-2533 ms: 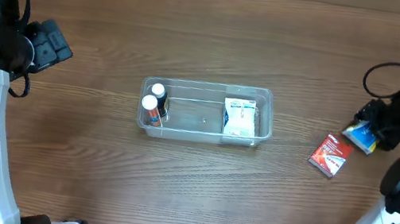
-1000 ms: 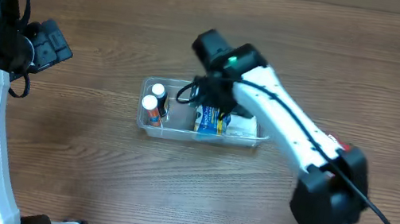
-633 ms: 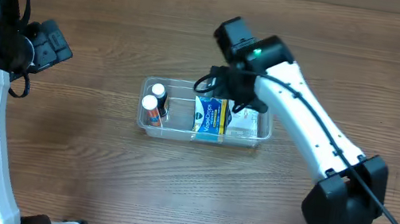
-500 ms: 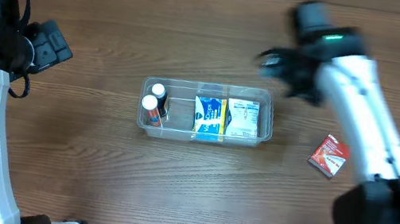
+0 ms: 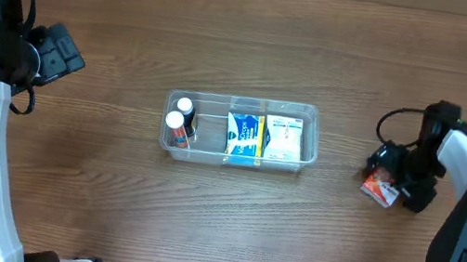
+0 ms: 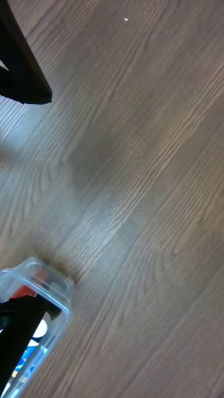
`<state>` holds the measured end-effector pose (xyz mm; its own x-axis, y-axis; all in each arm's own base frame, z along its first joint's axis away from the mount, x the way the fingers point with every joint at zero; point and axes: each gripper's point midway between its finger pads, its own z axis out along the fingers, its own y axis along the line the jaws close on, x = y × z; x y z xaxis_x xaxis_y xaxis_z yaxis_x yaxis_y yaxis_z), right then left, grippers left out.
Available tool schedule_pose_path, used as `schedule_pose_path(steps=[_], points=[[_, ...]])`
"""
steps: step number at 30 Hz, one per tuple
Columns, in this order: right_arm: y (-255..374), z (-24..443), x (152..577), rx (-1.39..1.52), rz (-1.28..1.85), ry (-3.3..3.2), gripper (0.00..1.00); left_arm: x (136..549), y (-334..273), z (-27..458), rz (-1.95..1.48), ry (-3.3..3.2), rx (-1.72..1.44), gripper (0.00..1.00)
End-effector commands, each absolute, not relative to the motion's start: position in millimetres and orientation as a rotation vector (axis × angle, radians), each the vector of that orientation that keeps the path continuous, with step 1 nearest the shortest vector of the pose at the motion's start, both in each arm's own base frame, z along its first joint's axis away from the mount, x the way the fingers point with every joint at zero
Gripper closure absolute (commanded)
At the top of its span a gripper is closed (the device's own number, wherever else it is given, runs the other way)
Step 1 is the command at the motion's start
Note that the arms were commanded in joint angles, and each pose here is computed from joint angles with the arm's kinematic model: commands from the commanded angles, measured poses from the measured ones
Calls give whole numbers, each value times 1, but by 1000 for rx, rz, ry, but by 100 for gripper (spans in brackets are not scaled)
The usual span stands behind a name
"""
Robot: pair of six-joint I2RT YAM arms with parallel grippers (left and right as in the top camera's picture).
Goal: Pack container
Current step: 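Grasp the red box with the right gripper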
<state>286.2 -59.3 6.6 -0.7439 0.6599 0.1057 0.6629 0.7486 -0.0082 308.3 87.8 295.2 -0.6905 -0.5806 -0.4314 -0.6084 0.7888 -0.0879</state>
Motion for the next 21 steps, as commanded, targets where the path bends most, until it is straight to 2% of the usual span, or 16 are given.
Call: schedule_pose_path(steps=[1, 3, 6, 9, 12, 15, 18, 21], points=[[-56, -1, 278, -1058, -54, -2838, 0, 310, 89, 299, 88, 2533, -869, 0], [-56, -3, 276, -1056, -52, -2834, 5, 310, 89, 299, 88, 2533, -869, 0], [-57, -2, 279, -1060, -54, -2846, 26, 310, 89, 299, 88, 2534, -870, 0], [-58, 2, 283, -1063, -56, -2854, 36, 310, 89, 299, 88, 2534, -869, 0], [-58, 19, 296, -1032, -62, -2889, 37, 310, 89, 299, 88, 2534, -869, 0], [-48, 64, 323, -968, -77, -2991, 36, 310, 89, 299, 88, 2534, -869, 0], [-13, 127, 350, -821, -125, -3173, 36, 310, 89, 299, 88, 2534, -869, 0], [56, 180, 360, -510, -232, -3382, 35, 310, 89, 299, 88, 2535, -869, 0]])
